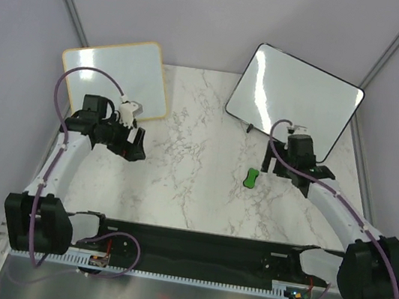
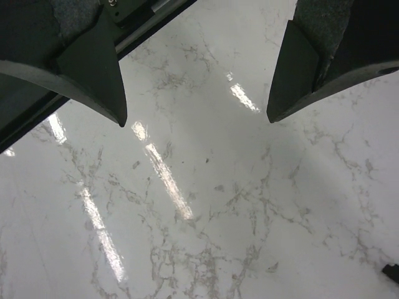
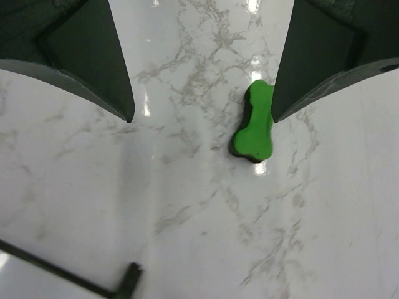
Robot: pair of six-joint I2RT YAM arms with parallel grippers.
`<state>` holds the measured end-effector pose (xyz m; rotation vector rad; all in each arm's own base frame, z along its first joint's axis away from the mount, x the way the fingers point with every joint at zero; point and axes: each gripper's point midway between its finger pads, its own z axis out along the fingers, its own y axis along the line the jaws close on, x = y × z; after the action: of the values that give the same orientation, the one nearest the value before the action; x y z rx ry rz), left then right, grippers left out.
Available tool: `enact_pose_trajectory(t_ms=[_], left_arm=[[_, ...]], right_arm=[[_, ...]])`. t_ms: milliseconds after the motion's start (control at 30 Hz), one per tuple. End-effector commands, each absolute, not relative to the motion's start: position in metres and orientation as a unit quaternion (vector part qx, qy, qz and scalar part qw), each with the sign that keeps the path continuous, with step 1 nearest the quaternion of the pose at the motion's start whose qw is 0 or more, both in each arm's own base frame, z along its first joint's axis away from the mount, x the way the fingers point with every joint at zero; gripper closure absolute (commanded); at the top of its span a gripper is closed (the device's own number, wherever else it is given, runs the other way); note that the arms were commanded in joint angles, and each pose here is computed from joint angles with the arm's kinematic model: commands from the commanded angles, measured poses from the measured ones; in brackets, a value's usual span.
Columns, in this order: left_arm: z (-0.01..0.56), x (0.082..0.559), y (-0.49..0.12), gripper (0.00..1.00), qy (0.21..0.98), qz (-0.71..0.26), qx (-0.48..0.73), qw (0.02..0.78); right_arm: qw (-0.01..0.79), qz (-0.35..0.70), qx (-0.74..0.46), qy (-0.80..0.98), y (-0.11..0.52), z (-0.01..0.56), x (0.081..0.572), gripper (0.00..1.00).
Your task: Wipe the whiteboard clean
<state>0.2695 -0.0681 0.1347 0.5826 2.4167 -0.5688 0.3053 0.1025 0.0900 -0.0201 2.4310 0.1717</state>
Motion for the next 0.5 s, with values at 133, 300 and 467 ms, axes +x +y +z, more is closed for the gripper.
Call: enact_pose_trajectory(t_ms=[133, 300, 467], left_arm=[[0.123, 0.258, -0.012, 0.01, 0.916, -0.033, 0.191, 0.353], [0.116, 0.256, 0.018, 0.01, 0.901, 0.059, 0.152, 0.401], [0.128, 0.259, 0.019, 0.01, 0.852, 0.082, 0.151, 0.494]], right_arm=[[0.416, -0.025, 0.222, 0.881, -0.018, 0.107, 0.287, 0.02], [0.463, -0.089, 0.287, 0.834, -0.053, 0.118, 0.265, 0.02], [0.541, -0.070, 0.307, 0.780, -0.058, 0.138, 0.259, 0.02]])
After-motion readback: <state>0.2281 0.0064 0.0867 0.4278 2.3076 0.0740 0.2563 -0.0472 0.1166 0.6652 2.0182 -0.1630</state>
